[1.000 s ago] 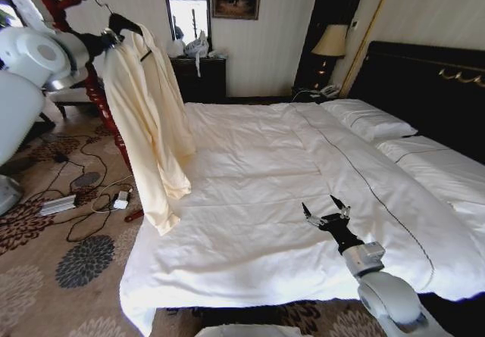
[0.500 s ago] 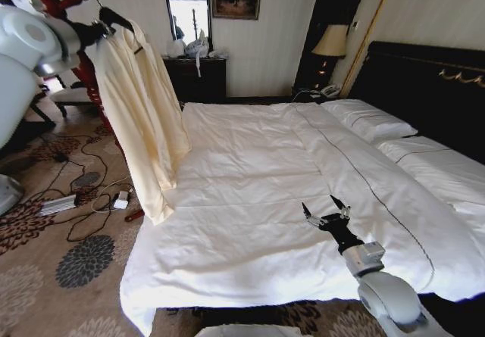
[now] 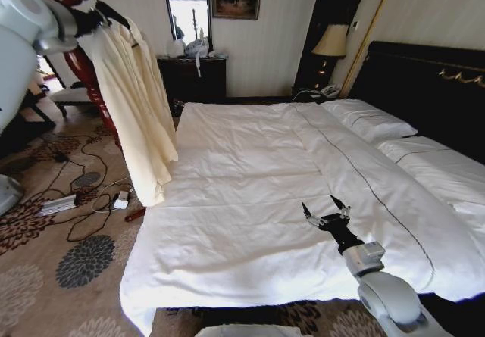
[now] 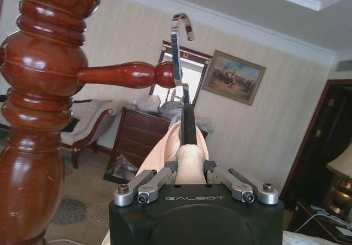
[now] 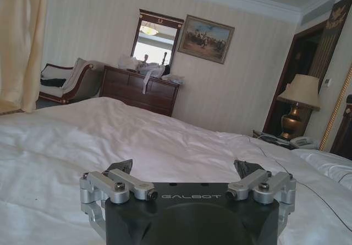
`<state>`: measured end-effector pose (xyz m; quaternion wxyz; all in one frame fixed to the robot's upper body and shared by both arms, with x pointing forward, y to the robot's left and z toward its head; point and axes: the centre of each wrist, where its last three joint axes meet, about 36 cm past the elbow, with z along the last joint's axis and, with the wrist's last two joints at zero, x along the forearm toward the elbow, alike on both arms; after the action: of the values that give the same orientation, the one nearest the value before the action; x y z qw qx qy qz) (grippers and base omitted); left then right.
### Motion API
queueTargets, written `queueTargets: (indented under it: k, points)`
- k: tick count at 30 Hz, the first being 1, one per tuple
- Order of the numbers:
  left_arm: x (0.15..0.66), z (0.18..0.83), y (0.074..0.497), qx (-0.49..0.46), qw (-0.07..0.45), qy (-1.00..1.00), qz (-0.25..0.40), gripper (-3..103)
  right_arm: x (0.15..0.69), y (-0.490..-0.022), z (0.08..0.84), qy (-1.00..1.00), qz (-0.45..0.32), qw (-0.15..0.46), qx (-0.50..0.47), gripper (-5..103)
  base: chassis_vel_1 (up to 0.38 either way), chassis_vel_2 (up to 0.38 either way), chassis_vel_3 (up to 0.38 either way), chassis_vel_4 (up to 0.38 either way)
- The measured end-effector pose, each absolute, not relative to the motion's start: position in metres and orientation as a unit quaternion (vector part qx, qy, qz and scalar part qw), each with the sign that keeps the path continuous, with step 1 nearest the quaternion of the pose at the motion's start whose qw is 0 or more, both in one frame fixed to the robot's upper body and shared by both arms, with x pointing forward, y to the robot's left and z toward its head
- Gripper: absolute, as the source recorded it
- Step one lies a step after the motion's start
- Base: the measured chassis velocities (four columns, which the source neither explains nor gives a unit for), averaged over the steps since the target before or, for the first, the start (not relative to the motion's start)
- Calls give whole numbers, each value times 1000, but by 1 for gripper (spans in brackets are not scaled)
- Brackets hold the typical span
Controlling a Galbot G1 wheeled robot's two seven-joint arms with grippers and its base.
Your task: Pick up the clothes from the bed and hang them on the clothes hanger.
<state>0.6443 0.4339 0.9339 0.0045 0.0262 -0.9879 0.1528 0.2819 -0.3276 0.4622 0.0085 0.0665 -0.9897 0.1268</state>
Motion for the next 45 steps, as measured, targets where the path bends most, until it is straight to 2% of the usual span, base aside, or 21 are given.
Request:
queueTargets:
  k: [12, 37, 38, 40, 43, 44, 45]
  points:
    - [644, 926, 448, 52, 16, -986, 157, 18, 282, -328, 462, -990, 127, 9, 66, 100, 0, 0, 0, 0]
    - [643, 902, 442, 49, 53, -987, 141, 18, 282, -328, 462, -990, 127, 8, 66, 100, 0, 0, 0, 0]
    - [642, 901, 442, 48, 55, -987, 140, 15, 282, -328, 462, -990, 127, 8, 66, 100, 0, 0, 0, 0]
    - [641, 901, 443, 45, 61, -987, 140, 19, 282, -328, 462, -990, 127, 8, 66, 100, 0, 0, 0, 0]
    - [640, 904, 441, 39, 69, -987, 143, 34, 282, -328, 462, -990, 127, 8, 66, 100, 0, 0, 0, 0]
    - [640, 904, 441, 39, 69, -987, 143, 34, 282, -328, 462, -990, 127, 8, 66, 100, 0, 0, 0, 0]
    - [640, 905, 439, 38, 70, -987, 141, 40, 282, -328, 462, -990, 127, 8, 66, 100, 0, 0, 0, 0]
